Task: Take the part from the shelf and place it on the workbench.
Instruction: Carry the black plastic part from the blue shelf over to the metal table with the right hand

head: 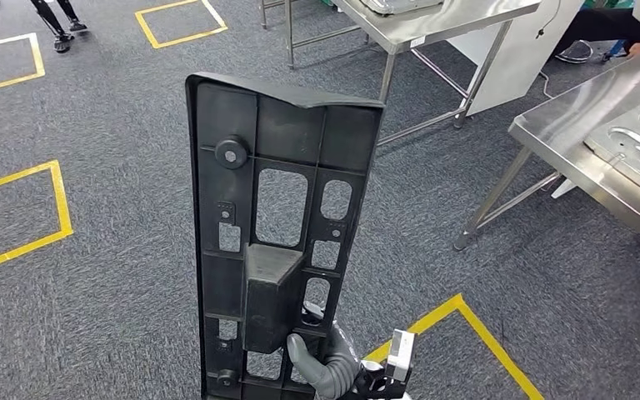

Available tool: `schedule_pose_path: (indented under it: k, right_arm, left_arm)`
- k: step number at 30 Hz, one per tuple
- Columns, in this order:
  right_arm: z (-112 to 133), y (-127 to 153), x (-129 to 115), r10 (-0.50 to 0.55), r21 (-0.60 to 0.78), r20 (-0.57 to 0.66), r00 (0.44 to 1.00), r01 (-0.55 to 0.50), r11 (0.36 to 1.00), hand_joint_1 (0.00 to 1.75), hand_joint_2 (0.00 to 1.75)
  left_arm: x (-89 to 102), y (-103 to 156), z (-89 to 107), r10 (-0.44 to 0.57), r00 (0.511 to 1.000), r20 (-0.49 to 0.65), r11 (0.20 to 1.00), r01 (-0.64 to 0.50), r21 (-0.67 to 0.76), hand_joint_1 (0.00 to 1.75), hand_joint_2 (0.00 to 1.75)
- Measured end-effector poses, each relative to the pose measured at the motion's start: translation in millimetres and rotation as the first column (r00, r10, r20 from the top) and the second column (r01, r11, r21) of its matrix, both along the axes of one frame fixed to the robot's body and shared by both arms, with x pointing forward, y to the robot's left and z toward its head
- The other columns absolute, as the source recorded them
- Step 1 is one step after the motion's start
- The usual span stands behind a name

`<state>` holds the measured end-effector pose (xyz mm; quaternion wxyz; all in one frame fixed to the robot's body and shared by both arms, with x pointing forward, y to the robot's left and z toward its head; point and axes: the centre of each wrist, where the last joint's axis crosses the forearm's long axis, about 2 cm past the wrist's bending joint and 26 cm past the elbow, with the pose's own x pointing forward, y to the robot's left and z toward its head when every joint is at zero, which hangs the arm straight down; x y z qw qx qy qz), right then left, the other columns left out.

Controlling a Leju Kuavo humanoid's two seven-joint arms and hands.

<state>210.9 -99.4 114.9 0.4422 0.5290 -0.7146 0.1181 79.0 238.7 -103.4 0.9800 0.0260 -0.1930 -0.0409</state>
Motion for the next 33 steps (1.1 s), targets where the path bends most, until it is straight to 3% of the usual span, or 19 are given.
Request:
schedule_pose_path:
  k: [33]
  right_arm:
    - [3.4,1.2,2.1,0.000,0.006,0.010,1.000,0.000,1.000,1.75,1.75]
  left_arm:
    - [5.4,-1.4,1.2,0.001,1.000,-0.001,1.000,-0.001,0.005,0.00,0.00]
